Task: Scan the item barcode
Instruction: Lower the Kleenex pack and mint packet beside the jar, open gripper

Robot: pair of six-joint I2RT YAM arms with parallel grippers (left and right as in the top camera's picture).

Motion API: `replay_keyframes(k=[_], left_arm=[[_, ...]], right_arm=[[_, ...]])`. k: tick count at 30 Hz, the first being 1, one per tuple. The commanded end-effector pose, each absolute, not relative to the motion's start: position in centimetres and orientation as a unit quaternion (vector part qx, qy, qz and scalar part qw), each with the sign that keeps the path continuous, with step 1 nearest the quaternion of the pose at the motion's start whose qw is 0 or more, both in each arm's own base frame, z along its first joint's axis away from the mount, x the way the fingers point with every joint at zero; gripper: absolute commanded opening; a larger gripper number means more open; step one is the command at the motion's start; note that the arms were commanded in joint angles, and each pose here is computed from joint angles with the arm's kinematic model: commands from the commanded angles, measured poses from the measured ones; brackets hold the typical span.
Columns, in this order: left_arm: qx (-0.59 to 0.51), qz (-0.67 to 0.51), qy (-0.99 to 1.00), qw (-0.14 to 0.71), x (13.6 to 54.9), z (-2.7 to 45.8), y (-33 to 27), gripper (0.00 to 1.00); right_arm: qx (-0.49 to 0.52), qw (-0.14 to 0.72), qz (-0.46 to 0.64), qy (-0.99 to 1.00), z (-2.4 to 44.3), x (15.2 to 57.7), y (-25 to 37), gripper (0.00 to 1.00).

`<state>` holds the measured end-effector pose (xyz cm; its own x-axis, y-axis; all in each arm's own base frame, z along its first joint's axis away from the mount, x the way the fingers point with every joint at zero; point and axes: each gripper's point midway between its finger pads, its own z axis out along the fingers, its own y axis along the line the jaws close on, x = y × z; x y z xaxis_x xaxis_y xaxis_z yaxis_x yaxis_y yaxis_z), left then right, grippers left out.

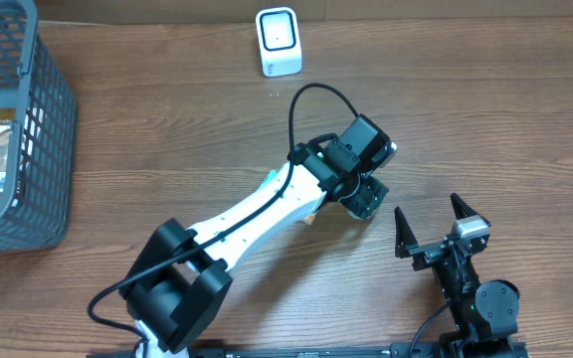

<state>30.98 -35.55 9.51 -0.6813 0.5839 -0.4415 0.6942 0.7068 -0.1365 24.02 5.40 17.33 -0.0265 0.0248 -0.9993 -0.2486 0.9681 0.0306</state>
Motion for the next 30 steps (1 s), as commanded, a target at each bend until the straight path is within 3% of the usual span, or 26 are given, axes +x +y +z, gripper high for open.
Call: replay_keyframes(k=[1, 30], left_arm=[[0.363, -0.163, 0.901, 0.174, 30.7, 9.1, -36.1, 0.77], [0.366, -0.298, 0.88, 0.052, 24.8, 10.0, -38.1, 0.74]], right_arm=[[-0.081, 0.694, 0.097, 0.708, 17.1, 24.0, 5.4, 1.0], [-0.081, 0.694, 0.097, 0.708, 17.1, 24.0, 5.4, 1.0]])
